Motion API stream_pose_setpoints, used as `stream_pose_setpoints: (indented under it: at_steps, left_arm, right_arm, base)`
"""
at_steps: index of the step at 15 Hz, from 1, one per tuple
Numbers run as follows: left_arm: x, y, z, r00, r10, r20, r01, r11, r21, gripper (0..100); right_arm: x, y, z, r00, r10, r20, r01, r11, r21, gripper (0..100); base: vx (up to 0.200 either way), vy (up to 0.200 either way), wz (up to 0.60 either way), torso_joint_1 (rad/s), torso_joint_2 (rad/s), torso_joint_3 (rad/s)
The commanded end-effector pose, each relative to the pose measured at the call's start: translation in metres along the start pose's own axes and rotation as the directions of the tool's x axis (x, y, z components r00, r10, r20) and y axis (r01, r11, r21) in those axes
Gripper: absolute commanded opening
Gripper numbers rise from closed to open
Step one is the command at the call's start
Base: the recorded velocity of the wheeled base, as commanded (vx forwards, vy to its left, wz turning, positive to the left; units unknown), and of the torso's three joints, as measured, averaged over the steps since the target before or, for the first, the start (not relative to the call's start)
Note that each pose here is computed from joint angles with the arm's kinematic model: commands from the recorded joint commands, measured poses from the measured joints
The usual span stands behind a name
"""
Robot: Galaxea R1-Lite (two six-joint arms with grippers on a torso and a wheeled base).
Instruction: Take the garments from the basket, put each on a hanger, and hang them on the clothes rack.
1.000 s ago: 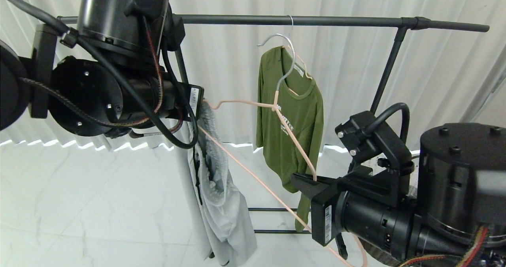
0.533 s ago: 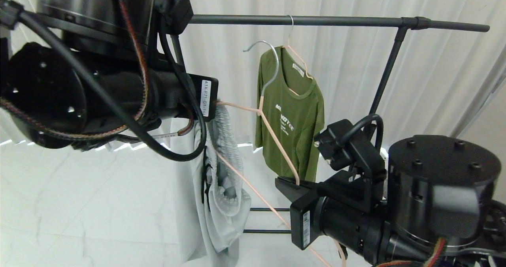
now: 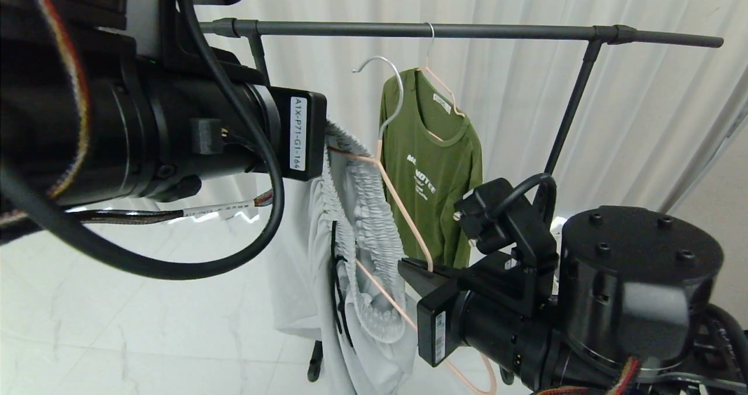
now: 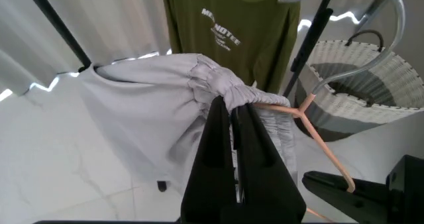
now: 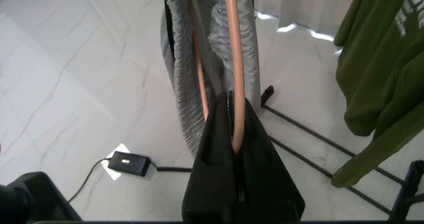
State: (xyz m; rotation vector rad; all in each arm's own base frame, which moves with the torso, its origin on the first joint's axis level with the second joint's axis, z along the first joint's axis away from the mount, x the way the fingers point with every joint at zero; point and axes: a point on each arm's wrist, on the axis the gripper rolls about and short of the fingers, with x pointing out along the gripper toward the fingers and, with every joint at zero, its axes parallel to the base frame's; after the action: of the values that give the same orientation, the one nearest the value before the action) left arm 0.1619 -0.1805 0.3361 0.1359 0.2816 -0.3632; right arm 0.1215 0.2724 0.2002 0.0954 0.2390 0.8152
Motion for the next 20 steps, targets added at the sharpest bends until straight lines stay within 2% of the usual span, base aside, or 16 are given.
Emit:
stream_pose_setpoints:
  at_steps: [1, 4, 5, 8, 11, 16, 17, 20]
  left_arm:
    - [-0.006, 0.003, 0.002, 1.0, -0.008, 0.015, 0.008, 1.0, -0.008, 0]
    - [-0.01, 0.0, 0.003, 0.999, -0.034, 0.022, 0.034, 0.999, -0.008, 0]
    - [-0.017, -0.008, 0.003, 0.997, -0.076, 0.032, 0.076, 0.997, 0.0, 0]
    - [-0.024, -0.017, -0.001, 0.992, -0.124, 0.028, 0.123, 0.992, 0.018, 0]
    - [-0.027, -0.017, -0.014, 0.992, -0.128, -0.005, 0.128, 0.991, 0.044, 0]
    - [-0.038, -0.02, -0.022, 0.985, -0.17, -0.012, 0.17, 0.983, 0.065, 0]
    - [-0.038, -0.021, -0.023, 0.985, -0.174, -0.015, 0.175, 0.982, 0.067, 100]
    - [-0.037, -0.022, -0.025, 0.984, -0.176, -0.023, 0.177, 0.982, 0.073, 100]
  right_arm:
    - [-0.005, -0.002, 0.0, 1.0, 0.002, 0.029, -0.001, 1.0, -0.031, 0]
    - [-0.007, -0.005, -0.004, 0.998, 0.007, 0.058, -0.004, 0.998, -0.056, 0]
    - [-0.009, -0.006, -0.008, 0.993, 0.01, 0.116, -0.002, 0.997, -0.074, 0]
    - [-0.008, -0.006, -0.005, 0.985, -0.001, 0.17, 0.015, 0.997, -0.081, 0]
    - [-0.007, -0.006, -0.001, 0.977, 0.003, 0.212, 0.016, 0.996, -0.089, 0]
    - [-0.007, -0.005, 0.003, 0.968, 0.009, 0.249, 0.019, 0.994, -0.111, 0]
    - [-0.007, -0.005, 0.004, 0.966, 0.01, 0.259, 0.021, 0.993, -0.118, 0]
    - [-0.008, -0.005, 0.005, 0.963, 0.01, 0.269, 0.025, 0.991, -0.128, 0]
  base:
    - [0.0, 0.0, 0.0, 0.0, 0.0, 0.0]
    - [0.0, 0.0, 0.0, 0.0, 0.0, 0.0]
    - [0.0, 0.0, 0.0, 0.0, 0.0, 0.0]
    - [0.0, 0.0, 0.0, 0.0, 0.0, 0.0]
    - [0.0, 0.0, 0.0, 0.0, 0.0, 0.0]
    - [0.0, 0.0, 0.0, 0.0, 0.0, 0.0]
    - [0.0, 0.0, 0.0, 0.0, 0.0, 0.0]
    - [0.0, 0.0, 0.0, 0.0, 0.0, 0.0]
